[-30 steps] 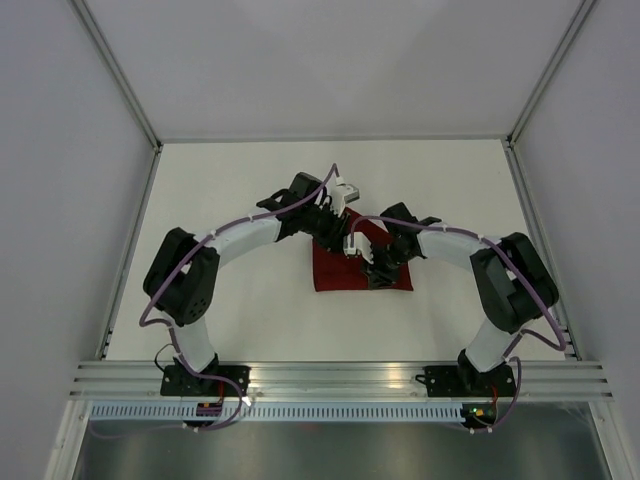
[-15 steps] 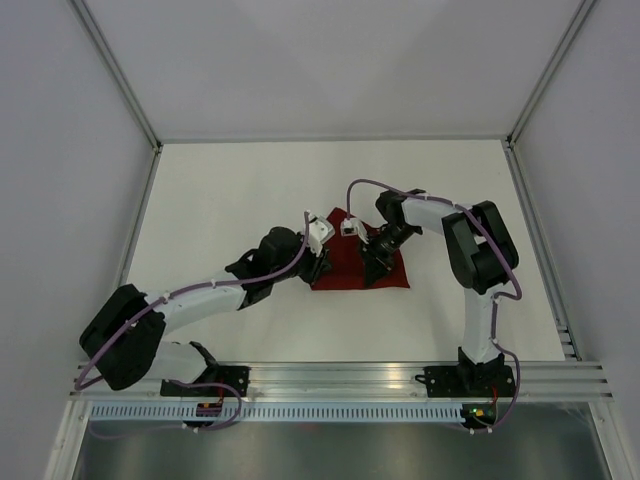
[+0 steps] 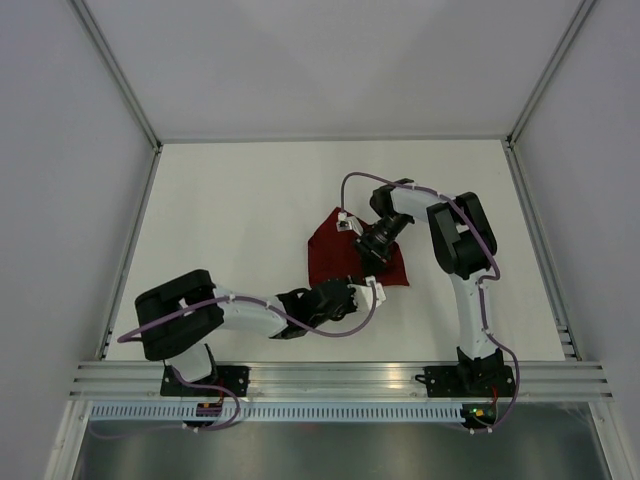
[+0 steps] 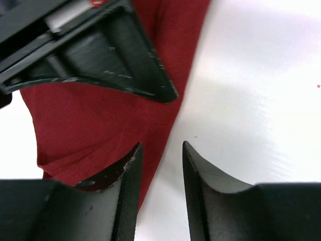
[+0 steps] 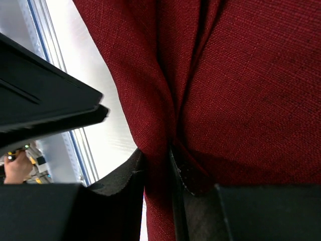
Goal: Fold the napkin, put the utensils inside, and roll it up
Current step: Roll the napkin at the center of the board.
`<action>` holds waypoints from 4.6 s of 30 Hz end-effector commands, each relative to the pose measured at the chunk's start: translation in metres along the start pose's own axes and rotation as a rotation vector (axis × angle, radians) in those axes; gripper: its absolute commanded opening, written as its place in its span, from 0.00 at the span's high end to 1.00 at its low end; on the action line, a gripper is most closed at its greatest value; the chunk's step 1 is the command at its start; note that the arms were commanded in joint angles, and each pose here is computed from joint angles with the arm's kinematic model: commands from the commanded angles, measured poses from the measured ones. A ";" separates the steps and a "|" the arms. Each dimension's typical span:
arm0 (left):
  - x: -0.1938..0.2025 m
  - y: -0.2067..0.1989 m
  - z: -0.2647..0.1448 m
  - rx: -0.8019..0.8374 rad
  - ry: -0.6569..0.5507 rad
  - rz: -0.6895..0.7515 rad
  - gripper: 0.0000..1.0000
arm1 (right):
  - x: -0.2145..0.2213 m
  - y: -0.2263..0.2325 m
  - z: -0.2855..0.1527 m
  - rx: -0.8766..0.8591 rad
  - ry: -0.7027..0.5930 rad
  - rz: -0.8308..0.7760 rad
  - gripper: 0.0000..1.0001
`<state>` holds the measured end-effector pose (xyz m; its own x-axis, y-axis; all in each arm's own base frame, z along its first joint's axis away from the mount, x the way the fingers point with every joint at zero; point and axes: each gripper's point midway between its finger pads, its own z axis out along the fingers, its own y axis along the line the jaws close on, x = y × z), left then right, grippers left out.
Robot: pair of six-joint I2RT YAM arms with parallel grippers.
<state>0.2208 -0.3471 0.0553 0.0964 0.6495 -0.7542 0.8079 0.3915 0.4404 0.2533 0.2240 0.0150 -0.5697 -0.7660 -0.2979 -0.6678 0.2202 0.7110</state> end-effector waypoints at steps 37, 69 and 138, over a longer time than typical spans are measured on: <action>0.048 -0.037 0.042 0.147 0.230 0.093 0.97 | 0.020 -0.048 0.010 0.110 0.149 0.060 0.63; 0.060 -0.053 0.025 0.617 0.266 -0.535 0.98 | -0.043 -0.007 -0.154 0.629 -0.568 -0.300 0.31; 0.004 0.073 0.026 0.600 0.145 -0.845 0.64 | 0.060 0.032 0.035 0.371 0.041 -0.554 0.72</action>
<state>0.2566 -0.3343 0.0412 -0.7022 0.5033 -0.5036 0.6896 0.3051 -0.6568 0.2213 0.2269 0.0153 0.0524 -0.8103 -0.5836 -0.9983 -0.0280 -0.0508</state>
